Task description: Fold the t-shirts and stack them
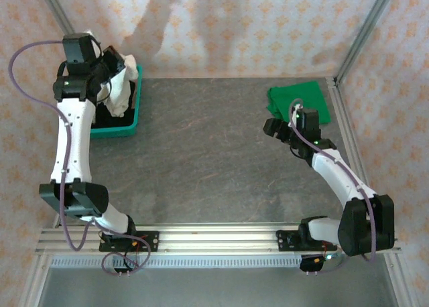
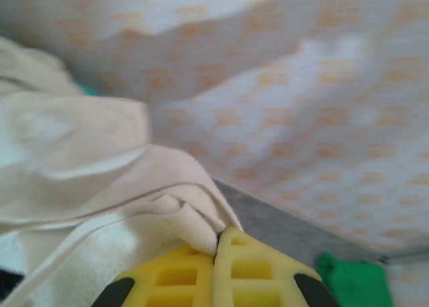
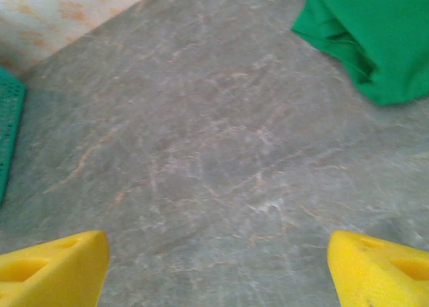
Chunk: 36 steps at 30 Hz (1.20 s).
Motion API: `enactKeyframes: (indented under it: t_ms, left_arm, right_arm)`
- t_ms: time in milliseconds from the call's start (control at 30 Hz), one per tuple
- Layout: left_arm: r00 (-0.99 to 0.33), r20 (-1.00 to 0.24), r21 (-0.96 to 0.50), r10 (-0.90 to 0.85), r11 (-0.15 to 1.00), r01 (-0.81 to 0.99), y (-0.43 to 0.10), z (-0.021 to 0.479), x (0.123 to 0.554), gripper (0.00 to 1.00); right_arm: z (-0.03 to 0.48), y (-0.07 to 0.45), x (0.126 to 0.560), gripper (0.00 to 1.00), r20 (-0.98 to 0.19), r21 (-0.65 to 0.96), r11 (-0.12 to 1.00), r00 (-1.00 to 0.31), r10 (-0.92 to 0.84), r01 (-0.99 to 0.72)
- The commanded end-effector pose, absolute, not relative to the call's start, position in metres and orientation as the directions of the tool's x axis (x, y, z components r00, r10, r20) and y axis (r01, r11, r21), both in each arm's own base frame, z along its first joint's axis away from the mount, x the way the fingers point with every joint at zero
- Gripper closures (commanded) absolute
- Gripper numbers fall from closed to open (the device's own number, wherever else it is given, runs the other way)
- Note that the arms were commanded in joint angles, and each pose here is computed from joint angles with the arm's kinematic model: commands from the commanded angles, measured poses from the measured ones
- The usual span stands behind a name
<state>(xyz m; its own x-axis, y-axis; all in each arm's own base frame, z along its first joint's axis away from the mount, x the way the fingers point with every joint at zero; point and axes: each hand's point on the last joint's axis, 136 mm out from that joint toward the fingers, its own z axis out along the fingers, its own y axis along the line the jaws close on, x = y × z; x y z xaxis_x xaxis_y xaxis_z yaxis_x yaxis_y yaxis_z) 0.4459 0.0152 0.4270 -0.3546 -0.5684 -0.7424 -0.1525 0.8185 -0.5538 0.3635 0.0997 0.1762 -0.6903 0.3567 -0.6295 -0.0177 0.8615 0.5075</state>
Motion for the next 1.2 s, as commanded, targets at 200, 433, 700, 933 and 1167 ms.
enactKeyframes:
  t_ms: [200,433,700,933,1167]
  left_arm:
    - [-0.255,-0.805,-0.592,-0.536,0.696,0.406,-0.126,0.603,0.353,1.0]
    - [-0.24,-0.759,-0.645,-0.606,0.649,0.404,-0.13,0.617,0.379,1.0]
    - [-0.255,-0.665,-0.675,-0.702,0.418,0.608,-0.162,0.683,0.377,1.0]
    - [-0.301,-0.681,-0.646,-0.667,0.354,0.676,-0.203,0.684,0.363,1.0]
    - [-0.408,-0.716,-0.693,-0.566,0.506,0.514,-0.221,0.596,0.423,0.71]
  right_arm:
    - [0.272,0.138,0.373,0.15,-0.752,0.561,0.787,-0.556,0.355,-0.256]
    - [0.295,0.134,0.359,0.14,-0.79,0.536,0.792,-0.505,0.348,-0.293]
    - [0.308,0.115,0.346,0.1,-0.839,0.474,0.841,-0.424,0.342,-0.261]
    - [0.309,0.118,0.338,0.08,-0.859,0.463,0.83,-0.388,0.334,-0.312]
    - [0.285,0.124,0.341,0.08,-0.834,0.498,0.809,-0.429,0.347,-0.313]
